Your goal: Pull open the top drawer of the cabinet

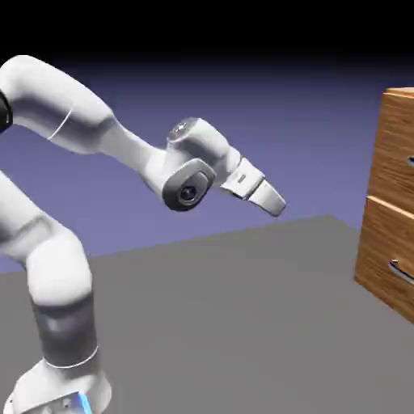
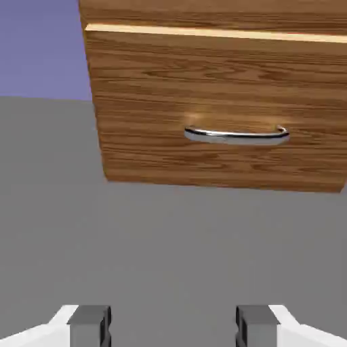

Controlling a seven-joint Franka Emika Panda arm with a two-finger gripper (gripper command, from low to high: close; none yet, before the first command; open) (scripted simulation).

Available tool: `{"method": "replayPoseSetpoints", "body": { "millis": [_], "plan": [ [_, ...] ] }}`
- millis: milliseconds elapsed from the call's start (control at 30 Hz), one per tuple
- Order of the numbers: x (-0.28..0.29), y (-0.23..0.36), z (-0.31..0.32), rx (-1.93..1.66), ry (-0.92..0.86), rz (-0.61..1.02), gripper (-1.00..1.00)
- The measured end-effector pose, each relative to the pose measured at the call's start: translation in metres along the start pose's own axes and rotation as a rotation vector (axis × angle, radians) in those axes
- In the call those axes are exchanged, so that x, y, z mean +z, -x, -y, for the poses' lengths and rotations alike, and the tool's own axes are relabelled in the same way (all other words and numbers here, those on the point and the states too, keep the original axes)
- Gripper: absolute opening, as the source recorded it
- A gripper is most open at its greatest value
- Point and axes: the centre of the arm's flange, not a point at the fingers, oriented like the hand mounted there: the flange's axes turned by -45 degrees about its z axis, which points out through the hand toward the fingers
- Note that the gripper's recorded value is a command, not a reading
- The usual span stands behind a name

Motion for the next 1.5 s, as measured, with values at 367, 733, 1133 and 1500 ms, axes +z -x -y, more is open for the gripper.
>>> {"method": "replayPoseSetpoints", "body": {
  "millis": [367,733,1133,1500],
  "plan": [
    [0.053,-0.037,-0.065,0.471,-0.074,0.068,0.00],
    [0.110,-0.052,-0.121,0.890,-0.111,0.075,0.00],
    [0.162,-0.072,-0.158,1.246,-0.152,-0.040,0.00],
    [0.196,-0.112,-0.165,1.444,-0.245,-0.253,0.00]
  ]
}}
